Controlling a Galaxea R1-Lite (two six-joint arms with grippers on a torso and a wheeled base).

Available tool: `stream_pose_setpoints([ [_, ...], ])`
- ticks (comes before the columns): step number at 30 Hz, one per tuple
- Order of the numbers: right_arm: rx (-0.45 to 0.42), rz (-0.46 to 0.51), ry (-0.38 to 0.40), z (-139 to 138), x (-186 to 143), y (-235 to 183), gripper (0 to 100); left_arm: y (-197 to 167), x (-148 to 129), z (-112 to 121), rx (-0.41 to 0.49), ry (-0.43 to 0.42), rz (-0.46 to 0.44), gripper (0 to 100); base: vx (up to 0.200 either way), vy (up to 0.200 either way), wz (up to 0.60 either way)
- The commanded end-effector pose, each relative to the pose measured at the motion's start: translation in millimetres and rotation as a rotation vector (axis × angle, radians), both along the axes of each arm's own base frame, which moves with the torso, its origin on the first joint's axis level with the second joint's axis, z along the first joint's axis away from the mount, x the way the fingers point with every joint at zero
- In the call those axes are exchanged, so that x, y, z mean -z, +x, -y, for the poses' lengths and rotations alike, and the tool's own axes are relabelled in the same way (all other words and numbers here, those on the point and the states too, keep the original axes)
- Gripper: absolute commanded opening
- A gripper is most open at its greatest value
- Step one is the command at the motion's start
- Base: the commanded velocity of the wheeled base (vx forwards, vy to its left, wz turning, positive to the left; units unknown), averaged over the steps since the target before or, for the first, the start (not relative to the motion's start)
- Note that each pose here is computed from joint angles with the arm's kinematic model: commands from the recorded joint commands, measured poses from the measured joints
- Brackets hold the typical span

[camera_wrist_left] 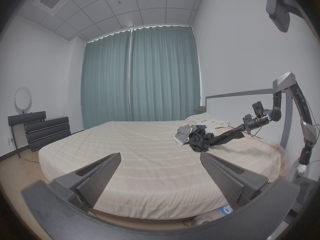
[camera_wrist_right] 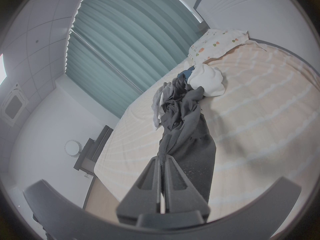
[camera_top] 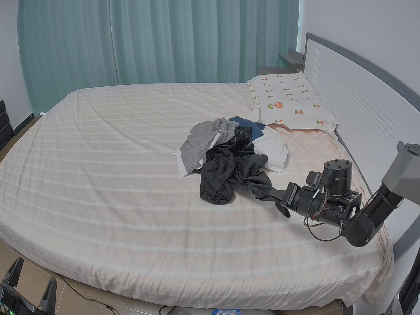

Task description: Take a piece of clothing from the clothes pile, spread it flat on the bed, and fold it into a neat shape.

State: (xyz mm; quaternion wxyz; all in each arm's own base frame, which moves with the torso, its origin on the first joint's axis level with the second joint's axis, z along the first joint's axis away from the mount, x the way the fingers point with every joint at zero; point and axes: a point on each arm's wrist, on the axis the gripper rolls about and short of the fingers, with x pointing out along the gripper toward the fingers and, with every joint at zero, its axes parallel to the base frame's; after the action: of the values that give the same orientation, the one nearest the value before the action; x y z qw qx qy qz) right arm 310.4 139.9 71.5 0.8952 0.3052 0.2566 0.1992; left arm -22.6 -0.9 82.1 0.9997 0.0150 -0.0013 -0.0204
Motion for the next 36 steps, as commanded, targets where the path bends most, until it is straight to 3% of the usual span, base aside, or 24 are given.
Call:
stream_pose_setpoints([
  [1, -0.042, 0.122, 0.035, 2.6, -33.3, -32.9, 0, -6.3, -87.5, 0.1, 0.036, -0.123, 0.14, 100, 0.0, 0.0, 0.0],
  [3, -0.052, 0.153, 0.037, 0.7, -39.3, -35.4, 0, 2.9, -96.4, 0.7, 0.055, -0.112, 0.09, 100, 0.0, 0.0, 0.0],
  [6, -0.071, 0.217, 0.055, -1.9, -52.3, -41.6, 0, 21.2, -95.2, 2.8, 0.14, -0.02, -0.018, 100, 0.0, 0.0, 0.0],
  [9, -0.11, 0.263, 0.073, -14.3, -62.8, -52.9, 0, 57.0, -98.5, 4.6, 0.199, -0.017, -0.175, 100, 0.0, 0.0, 0.0],
  [13, -0.151, 0.313, 0.062, -21.0, -74.2, -65.3, 0, 99.4, -92.1, 12.4, 0.303, -0.017, -0.317, 100, 0.0, 0.0, 0.0],
  [14, -0.151, 0.313, 0.062, -21.0, -74.2, -65.3, 0, 99.4, -92.1, 12.4, 0.303, -0.017, -0.317, 100, 0.0, 0.0, 0.0],
  [15, -0.161, 0.335, 0.053, -21.1, -78.1, -68.4, 0, 119.7, -82.0, 23.8, 0.384, -0.014, -0.427, 100, 0.0, 0.0, 0.0],
  [20, -0.158, 0.36, 0.062, -17.5, -86.7, -74.6, 0, 160.7, -63.1, 48.4, 0.478, -0.011, -0.556, 100, 0.0, 0.0, 0.0],
  [26, -0.153, 0.326, 0.042, -13.6, -76.3, -80.9, 0, 213.5, -28.6, 78.2, 0.486, 0.023, -0.606, 100, 0.0, 0.0, 0.0],
  [32, -0.183, 0.312, 0.041, -20.5, -72.2, -85.7, 0, 238.4, -5.1, 112.5, 0.513, -0.038, -0.609, 100, 0.0, 0.0, 0.0],
  [36, -0.194, 0.319, 0.047, -22.2, -74.1, -88.6, 0, 275.1, 18.2, 148.0, 0.48, -0.045, -0.617, 100, 0.0, 0.0, 0.0],
])
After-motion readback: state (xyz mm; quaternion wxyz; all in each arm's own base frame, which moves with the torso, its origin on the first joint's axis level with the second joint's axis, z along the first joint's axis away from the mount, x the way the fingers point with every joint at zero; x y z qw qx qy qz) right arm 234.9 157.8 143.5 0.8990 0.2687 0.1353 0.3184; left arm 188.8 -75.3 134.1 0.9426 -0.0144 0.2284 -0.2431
